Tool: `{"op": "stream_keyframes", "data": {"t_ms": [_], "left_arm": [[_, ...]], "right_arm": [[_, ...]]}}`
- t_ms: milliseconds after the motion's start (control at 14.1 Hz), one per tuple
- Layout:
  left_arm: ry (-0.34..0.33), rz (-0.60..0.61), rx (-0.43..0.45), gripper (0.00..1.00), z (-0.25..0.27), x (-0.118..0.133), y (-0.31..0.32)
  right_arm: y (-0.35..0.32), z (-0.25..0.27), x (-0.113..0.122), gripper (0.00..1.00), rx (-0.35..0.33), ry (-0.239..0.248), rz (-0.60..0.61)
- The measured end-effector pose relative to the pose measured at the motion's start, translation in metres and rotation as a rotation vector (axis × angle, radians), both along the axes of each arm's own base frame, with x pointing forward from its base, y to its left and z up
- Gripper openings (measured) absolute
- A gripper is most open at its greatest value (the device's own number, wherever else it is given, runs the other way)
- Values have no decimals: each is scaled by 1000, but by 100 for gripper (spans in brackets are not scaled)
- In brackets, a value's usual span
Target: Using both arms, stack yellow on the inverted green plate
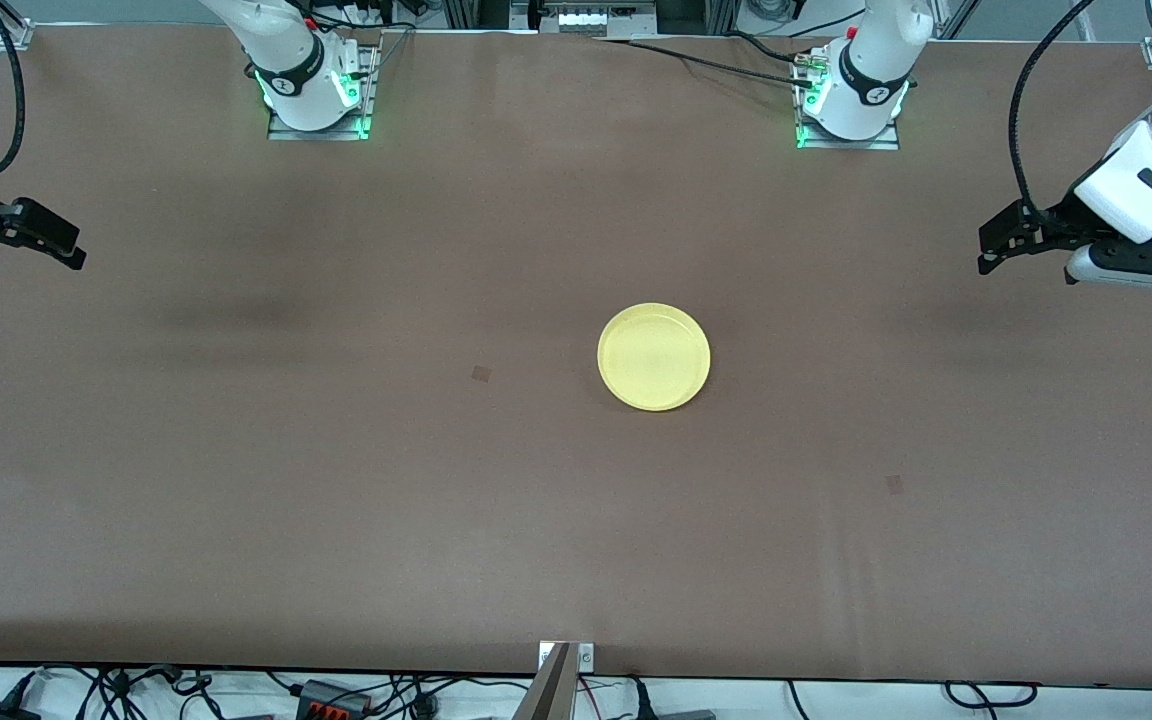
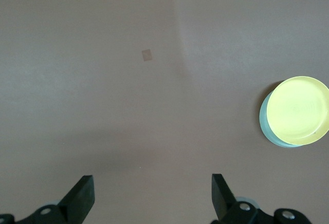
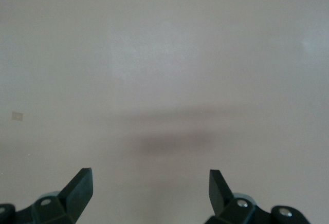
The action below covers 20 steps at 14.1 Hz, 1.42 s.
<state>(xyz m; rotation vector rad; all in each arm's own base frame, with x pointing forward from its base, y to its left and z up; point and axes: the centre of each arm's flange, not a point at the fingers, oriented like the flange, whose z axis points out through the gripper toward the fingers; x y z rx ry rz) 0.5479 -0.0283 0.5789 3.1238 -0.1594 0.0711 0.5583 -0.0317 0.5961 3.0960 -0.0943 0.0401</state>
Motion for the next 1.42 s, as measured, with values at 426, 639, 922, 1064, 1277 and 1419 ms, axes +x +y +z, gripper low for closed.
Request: {"op": "stream_keyframes", "data": {"t_ms": [426,639,922,1064,1277,1419], "left_arm": [[0,0,0,100,0,0,0],[1,-1,0,100,0,0,-1],[1,-2,0,100,0,0,-1],[1,-2,0,100,0,0,-1],[1,-2,0,100,0,0,-1],[1,-2,0,100,0,0,-1]], "right_arm": [[0,-3,-3,100,0,-15,5],[1,-8,-20,100,0,-30,20],[1,1,-30,100,0,-44,35],[1,1,-30,100,-1,-43,36],[1,0,-30,100,-1,-41,37],[1,-2,-30,100,0,-35,37]]}}
